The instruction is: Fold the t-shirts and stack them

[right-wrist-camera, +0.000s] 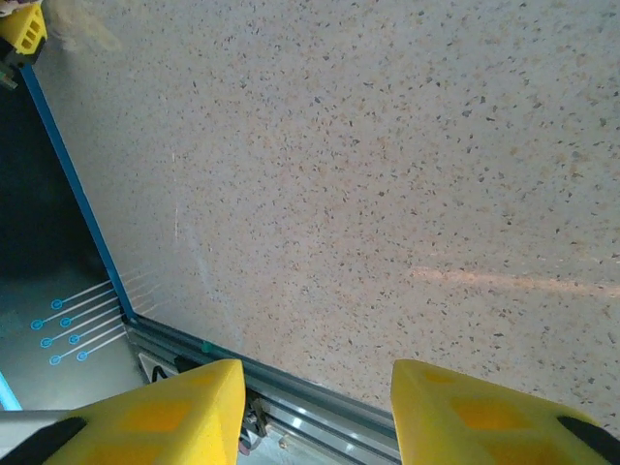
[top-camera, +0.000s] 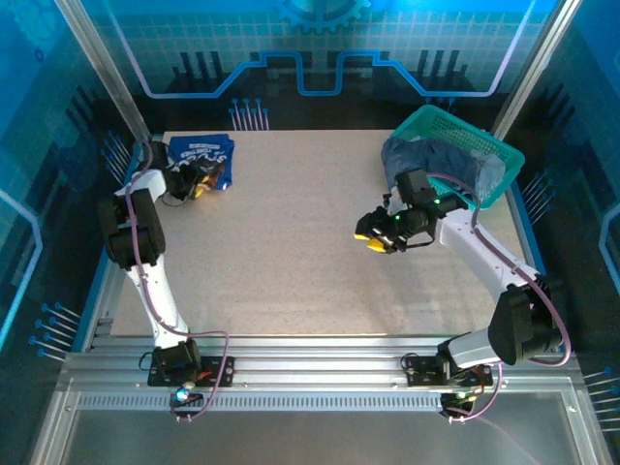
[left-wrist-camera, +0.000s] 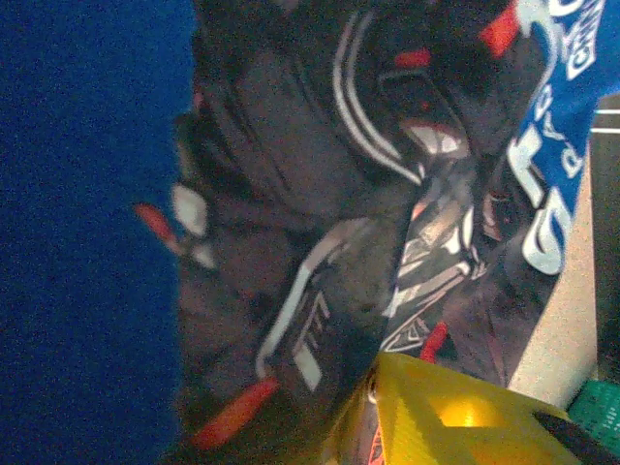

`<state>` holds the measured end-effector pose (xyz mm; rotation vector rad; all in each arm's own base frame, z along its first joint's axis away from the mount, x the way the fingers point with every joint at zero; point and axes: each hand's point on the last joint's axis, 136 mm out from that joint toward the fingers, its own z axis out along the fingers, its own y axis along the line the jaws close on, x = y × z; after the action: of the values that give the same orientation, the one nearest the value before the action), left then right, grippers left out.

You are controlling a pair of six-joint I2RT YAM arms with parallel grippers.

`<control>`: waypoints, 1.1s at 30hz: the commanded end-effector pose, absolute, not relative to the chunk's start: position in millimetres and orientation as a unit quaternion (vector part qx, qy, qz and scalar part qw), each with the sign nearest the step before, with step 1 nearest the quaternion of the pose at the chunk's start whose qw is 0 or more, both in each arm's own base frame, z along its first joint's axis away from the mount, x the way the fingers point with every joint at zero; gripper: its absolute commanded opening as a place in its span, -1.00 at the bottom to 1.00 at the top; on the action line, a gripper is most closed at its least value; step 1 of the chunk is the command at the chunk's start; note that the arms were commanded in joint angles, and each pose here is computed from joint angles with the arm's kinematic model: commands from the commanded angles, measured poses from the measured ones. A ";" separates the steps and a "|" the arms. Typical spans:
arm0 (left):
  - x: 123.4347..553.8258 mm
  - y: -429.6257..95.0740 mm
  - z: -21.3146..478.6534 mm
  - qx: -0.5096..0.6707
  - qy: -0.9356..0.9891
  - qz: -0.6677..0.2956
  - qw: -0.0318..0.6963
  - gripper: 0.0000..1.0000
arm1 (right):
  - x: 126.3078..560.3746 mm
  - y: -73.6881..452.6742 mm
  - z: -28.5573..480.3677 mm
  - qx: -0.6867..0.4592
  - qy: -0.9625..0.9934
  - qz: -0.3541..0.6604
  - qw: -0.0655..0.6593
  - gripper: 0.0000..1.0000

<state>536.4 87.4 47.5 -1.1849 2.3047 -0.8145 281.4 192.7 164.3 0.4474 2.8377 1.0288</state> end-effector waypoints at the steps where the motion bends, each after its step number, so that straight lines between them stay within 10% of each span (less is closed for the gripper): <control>1: 528.8 87.7 50.2 -0.424 0.835 -0.289 0.196 0.02 | 285.1 201.3 176.2 0.132 0.927 0.347 0.060 -0.08; 3: 522.0 86.0 66.8 -0.434 0.822 -0.294 0.224 0.26 | 290.5 208.3 192.7 0.111 0.917 0.371 0.096 -0.06; 5: 509.7 83.3 90.8 -0.444 0.803 -0.303 0.256 0.97 | 296.0 211.5 217.3 0.091 0.902 0.393 0.153 0.05; 11: 440.0 54.8 179.2 -0.445 0.777 -0.303 0.326 0.98 | 310.1 202.4 279.4 0.092 0.842 0.445 0.291 0.27; 14: 396.1 38.7 214.0 -0.442 0.774 -0.297 0.342 0.98 | 312.7 193.0 292.0 0.110 0.830 0.448 0.315 0.59; 15: 380.9 33.6 223.9 -0.443 0.769 -0.300 0.350 0.98 | 312.8 190.5 292.6 0.114 0.830 0.449 0.312 0.99; 28: 223.9 84.6 264.2 -0.433 0.761 -0.006 0.484 0.97 | 271.3 37.5 276.2 0.126 0.896 0.046 0.424 1.00; 33: 235.8 65.4 228.9 -0.267 0.788 0.020 0.554 0.98 | 289.1 20.5 230.5 0.059 0.871 -0.012 0.488 1.00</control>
<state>229.3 61.7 251.3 -0.8403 1.8217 -0.1288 281.6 40.7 270.4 0.2822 2.1311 0.1861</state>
